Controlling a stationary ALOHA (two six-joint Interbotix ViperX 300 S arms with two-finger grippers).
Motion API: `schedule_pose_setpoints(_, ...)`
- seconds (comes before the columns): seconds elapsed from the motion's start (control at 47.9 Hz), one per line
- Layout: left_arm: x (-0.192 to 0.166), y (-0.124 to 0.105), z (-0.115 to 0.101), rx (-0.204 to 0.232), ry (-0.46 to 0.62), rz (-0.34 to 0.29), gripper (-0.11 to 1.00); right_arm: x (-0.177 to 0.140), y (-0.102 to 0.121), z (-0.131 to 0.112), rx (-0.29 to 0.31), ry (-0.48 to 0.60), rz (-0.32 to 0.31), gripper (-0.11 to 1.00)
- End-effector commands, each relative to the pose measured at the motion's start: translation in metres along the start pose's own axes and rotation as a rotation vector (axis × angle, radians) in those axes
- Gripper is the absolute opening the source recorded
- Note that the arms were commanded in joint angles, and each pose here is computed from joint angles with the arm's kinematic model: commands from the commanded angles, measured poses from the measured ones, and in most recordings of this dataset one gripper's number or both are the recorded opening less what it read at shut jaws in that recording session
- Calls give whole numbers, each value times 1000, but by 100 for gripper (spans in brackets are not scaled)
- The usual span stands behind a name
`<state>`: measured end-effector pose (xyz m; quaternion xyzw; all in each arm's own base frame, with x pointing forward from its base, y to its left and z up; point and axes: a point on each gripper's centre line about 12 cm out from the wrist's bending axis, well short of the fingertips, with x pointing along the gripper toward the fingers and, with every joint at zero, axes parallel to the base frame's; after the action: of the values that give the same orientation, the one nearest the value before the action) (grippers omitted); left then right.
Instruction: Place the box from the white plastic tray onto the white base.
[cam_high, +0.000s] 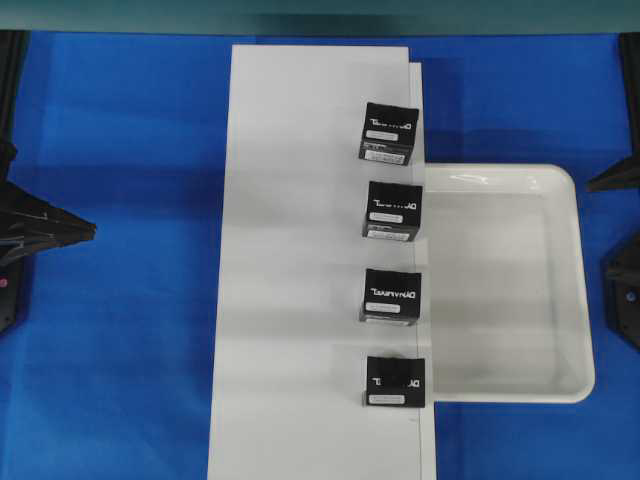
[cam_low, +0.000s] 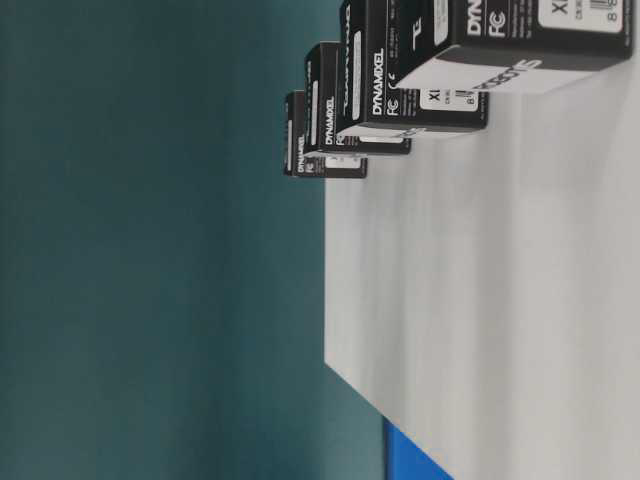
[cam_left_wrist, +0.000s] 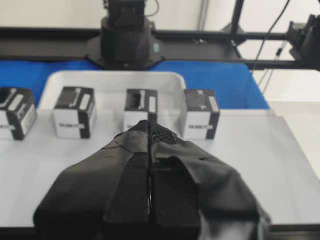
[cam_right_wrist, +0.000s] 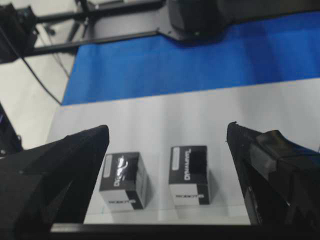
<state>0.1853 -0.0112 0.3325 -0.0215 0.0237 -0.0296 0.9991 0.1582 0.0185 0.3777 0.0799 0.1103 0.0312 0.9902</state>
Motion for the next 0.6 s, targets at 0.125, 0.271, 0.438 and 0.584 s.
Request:
schedule_pose_setpoints(0.125,1,-2,14,6,-52,-7,-7,-19,-8,-10,3,-41,-17,95)
schedule_pose_setpoints(0.271,7,-2,16,3,-59,-9,-7,-27,-12,-18,8,-64,-27,95)
schedule_pose_setpoints(0.438,8,-2,18,14,-63,-9,-7,-36,-13,-20,9,-103,-20,95)
schedule_pose_setpoints(0.584,7,-2,20,15,-69,-8,-7,-41,-14,-20,12,-117,-21,94)
